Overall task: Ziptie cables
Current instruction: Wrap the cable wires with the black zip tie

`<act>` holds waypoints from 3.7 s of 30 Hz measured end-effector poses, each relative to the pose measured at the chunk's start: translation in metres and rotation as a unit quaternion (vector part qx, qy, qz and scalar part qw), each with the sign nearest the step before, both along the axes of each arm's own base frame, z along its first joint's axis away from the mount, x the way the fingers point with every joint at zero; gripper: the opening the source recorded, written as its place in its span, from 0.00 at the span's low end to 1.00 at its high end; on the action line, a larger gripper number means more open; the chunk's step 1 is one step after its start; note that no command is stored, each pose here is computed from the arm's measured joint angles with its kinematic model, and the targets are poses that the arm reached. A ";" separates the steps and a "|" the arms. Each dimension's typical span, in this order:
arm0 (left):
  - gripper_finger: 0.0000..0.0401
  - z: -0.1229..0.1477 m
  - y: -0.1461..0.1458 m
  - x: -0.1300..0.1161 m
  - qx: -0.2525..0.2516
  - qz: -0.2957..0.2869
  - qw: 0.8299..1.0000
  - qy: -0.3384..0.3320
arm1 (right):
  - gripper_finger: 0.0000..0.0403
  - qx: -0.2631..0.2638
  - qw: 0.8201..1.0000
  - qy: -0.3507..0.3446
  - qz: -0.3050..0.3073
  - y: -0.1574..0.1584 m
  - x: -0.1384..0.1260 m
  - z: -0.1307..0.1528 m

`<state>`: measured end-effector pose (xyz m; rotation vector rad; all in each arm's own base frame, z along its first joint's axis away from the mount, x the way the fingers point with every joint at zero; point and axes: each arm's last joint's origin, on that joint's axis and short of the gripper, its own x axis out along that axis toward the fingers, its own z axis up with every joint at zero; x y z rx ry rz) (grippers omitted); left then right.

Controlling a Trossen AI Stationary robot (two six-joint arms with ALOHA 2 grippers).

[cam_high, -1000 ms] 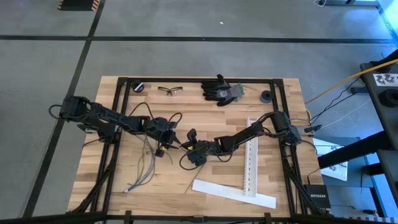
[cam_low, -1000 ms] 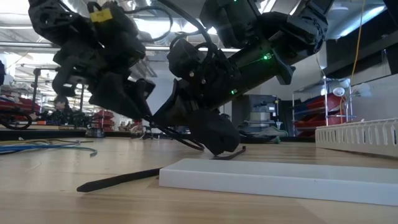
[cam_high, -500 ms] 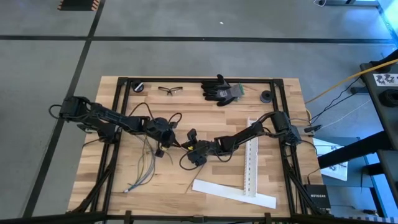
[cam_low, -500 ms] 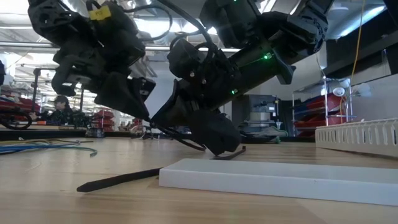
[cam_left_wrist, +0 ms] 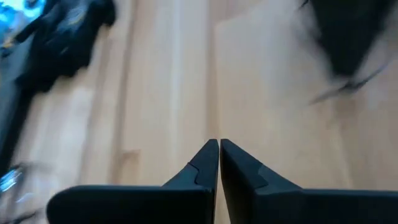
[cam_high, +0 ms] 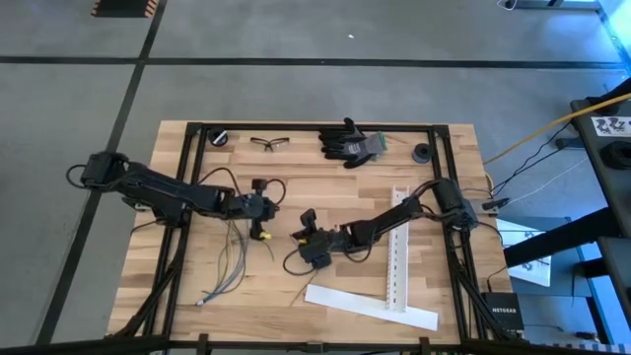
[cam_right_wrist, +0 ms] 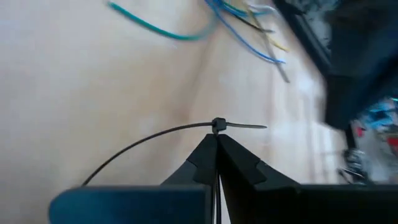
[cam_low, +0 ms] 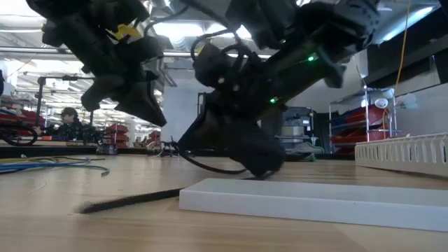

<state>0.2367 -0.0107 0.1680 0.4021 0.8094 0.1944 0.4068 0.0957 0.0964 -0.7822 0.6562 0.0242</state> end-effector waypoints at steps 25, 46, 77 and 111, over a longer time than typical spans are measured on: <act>0.37 -0.022 -0.007 0.023 -0.117 -0.176 0.977 -0.017 | 0.00 0.005 1.000 0.000 -0.002 0.005 0.005 0.006; 0.16 -0.042 -0.009 0.034 -0.099 -0.265 0.959 -0.012 | 0.00 0.008 1.000 -0.004 0.000 0.006 0.006 0.007; 0.00 -0.007 0.019 0.017 -0.029 -0.071 0.997 0.009 | 0.00 0.007 0.999 0.015 -0.028 0.011 0.003 0.007; 0.42 0.010 -0.101 -0.082 -0.422 0.220 0.834 0.279 | 0.72 0.365 0.922 0.075 -0.103 -0.071 0.014 0.042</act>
